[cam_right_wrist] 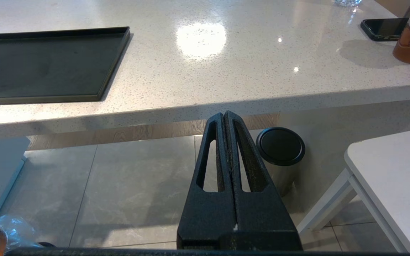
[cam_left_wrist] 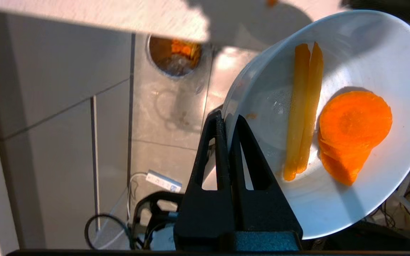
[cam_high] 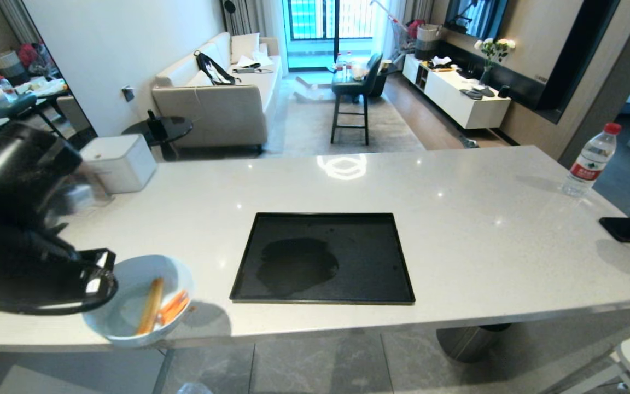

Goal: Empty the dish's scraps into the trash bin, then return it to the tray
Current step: Move the bowl over the trash can

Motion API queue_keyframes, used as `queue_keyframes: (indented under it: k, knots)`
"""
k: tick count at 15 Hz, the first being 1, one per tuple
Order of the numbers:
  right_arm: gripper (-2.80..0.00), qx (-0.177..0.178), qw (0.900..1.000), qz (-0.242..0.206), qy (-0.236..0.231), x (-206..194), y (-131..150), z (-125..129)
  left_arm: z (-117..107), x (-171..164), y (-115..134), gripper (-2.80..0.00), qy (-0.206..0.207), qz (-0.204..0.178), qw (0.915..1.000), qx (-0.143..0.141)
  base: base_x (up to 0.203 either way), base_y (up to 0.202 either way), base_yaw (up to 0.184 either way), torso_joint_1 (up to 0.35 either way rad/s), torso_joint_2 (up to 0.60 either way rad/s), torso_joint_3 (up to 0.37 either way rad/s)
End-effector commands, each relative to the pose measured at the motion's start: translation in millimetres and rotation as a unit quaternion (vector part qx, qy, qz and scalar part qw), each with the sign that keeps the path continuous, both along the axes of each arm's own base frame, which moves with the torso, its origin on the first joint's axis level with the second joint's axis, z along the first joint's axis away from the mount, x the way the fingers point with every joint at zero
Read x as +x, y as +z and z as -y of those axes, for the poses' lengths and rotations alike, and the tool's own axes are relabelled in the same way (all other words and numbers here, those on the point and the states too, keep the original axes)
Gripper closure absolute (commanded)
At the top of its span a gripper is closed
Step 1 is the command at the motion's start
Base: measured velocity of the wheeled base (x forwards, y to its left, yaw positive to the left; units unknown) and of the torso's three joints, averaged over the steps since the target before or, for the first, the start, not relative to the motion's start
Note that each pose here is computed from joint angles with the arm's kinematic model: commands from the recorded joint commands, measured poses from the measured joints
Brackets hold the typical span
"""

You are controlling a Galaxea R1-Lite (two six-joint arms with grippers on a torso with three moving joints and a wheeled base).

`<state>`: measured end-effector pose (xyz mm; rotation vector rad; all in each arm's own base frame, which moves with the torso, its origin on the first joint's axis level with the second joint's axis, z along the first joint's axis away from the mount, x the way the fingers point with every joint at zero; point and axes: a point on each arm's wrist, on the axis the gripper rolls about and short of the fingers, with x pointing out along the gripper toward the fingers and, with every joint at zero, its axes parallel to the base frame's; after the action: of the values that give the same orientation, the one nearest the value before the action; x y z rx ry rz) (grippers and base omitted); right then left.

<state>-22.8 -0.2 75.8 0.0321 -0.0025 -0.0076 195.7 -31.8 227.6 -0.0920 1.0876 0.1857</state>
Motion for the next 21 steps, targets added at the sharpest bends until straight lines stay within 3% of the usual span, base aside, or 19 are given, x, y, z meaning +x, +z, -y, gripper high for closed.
queue_keyframes:
  k: [1, 13, 21]
  knots:
    - [0.00, 0.000, 1.000, 0.000, 0.000, 0.0, 0.0, 0.0, -16.0, -37.2, -1.5, 0.00, 0.029, 0.011, 0.9995, -0.002, 0.000, 0.000, 0.000, 0.000, 0.00, 0.000]
    - [0.00, 0.000, 1.000, 0.001, 0.000, -0.1, 0.3, 0.0, -27.7, -112.0, -40.2, 0.00, 0.045, -0.007, 0.9990, -0.001, 0.000, 0.000, 0.000, 0.000, 0.00, 0.000]
    - [0.00, 0.000, 1.000, 0.001, 0.000, -0.1, 0.3, 0.0, -28.5, -121.1, -47.0, 0.00, 0.044, -0.011, 0.9990, -0.001, 0.000, 0.000, 0.000, 0.000, 0.00, 0.000]
